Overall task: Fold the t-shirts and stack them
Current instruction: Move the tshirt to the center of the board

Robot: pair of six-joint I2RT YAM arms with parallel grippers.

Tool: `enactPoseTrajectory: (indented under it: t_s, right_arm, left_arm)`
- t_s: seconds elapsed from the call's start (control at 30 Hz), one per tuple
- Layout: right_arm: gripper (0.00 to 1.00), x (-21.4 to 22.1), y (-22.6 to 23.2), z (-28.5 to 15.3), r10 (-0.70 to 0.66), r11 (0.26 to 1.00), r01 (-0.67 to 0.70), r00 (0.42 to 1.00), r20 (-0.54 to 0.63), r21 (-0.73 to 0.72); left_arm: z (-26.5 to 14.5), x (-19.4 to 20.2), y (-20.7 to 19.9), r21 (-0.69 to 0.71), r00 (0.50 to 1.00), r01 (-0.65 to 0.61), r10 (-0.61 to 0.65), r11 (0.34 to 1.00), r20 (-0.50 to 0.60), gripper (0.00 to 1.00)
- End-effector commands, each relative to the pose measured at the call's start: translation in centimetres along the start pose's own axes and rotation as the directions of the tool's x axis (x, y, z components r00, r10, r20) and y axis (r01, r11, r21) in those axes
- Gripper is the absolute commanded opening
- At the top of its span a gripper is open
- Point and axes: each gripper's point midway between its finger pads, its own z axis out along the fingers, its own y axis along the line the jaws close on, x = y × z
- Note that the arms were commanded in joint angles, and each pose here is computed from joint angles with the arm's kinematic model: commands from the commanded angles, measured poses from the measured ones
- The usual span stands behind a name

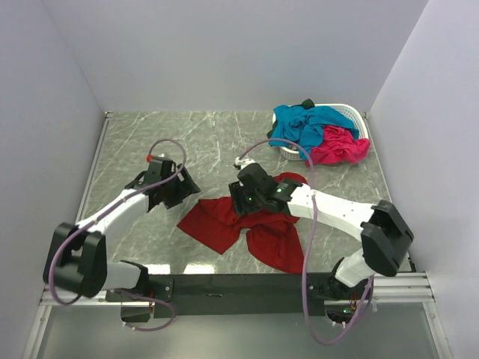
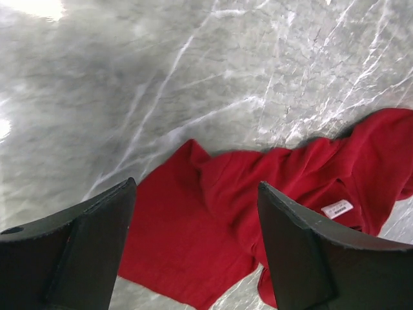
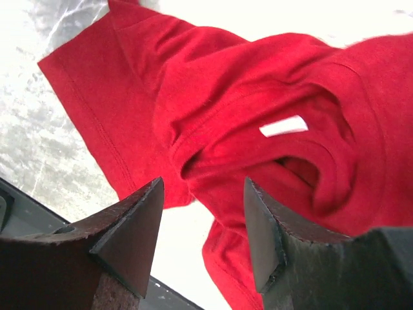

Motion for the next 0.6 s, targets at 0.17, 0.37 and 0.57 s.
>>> enactPoseTrajectory:
  t_s: [0.17,0.37,0.57]
  right_arm:
    - [0.6,-0.9,-3.9,-3.4,0.165,0.98,-0.178,0.976,0.143,0.085]
    - [0.6,-1.3,-6.4,-4.9,0.259,0.953,-0.285,0.944,0.206,0.107]
    - [0.6,-1.2,-8.9,-6.0,0.345,0.918,-0.382,0.902,0.259,0.11]
  left_arm:
    - [2.4,-0.3,-4.7,0.079,0.998,-0.014,0.018,0.997,-0.056,0.79]
    - [3.3,1.4,-4.6,0.052,0.992,-0.029,0.035,0.998,-0.123,0.75]
    - [3.6,2.3,-4.8,0.064,0.988,-0.028,0.037,0.998,-0.153,0.74]
